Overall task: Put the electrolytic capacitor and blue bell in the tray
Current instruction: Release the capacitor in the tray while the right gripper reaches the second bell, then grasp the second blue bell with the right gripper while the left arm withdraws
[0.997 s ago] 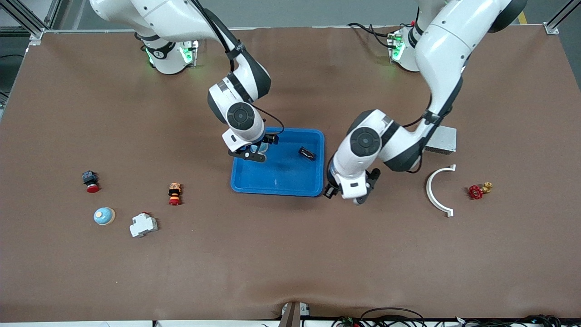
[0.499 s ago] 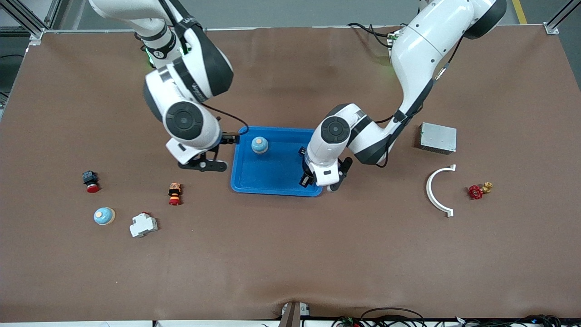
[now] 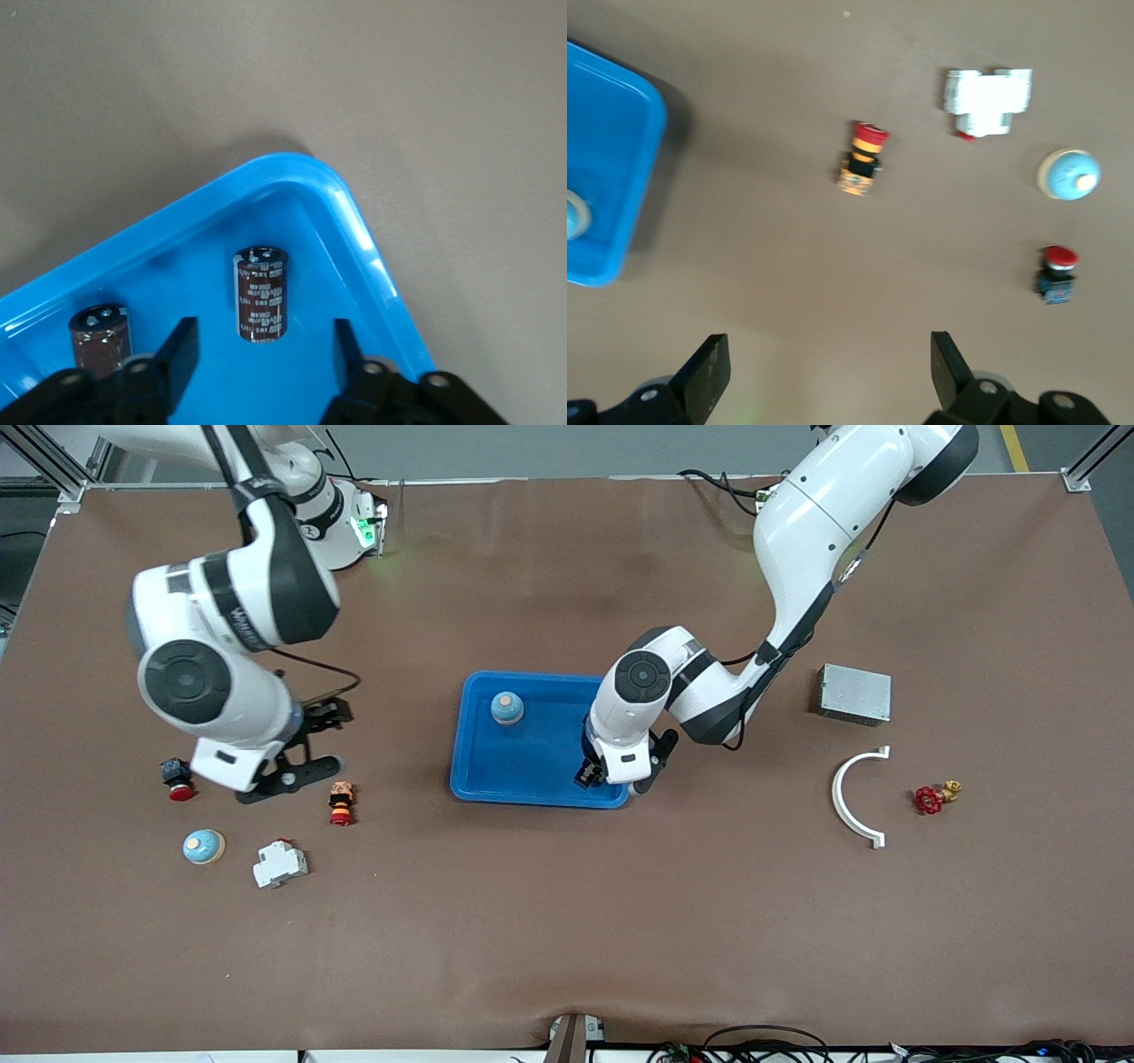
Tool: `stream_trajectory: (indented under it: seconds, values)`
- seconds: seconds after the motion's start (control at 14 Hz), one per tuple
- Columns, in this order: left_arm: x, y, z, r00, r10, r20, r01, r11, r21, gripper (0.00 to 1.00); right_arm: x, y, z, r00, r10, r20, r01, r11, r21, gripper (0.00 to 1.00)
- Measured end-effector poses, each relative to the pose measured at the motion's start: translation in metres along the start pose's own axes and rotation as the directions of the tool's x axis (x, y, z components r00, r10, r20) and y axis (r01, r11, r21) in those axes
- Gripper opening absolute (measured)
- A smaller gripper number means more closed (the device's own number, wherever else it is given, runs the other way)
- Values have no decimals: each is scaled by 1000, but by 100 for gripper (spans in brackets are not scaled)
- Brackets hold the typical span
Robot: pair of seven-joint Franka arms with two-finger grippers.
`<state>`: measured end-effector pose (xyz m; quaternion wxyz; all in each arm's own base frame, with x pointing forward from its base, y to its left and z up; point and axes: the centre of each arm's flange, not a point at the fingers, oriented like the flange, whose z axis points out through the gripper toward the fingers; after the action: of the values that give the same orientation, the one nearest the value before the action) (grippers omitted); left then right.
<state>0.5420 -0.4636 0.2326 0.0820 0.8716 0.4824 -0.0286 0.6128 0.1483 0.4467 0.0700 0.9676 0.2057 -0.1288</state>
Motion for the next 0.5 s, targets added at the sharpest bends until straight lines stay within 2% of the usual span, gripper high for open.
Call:
stream_trajectory:
  seconds: [0.14,0.28,0.5]
  values:
    - [12,8,-16,1000,-13,-14,12,1000,-20,97,-5,36,4,1000,-18,-14,18,1000,5,100]
    - [36,18,-53,999,3,-52,-5,999,-38,100,-10,80,16,998,-38,-47,39,999,12,100]
    - [91,22,-124,988,89,-123,-94,995,-30,100,-19,144,48,984,-123,-131,123,992,-9,100]
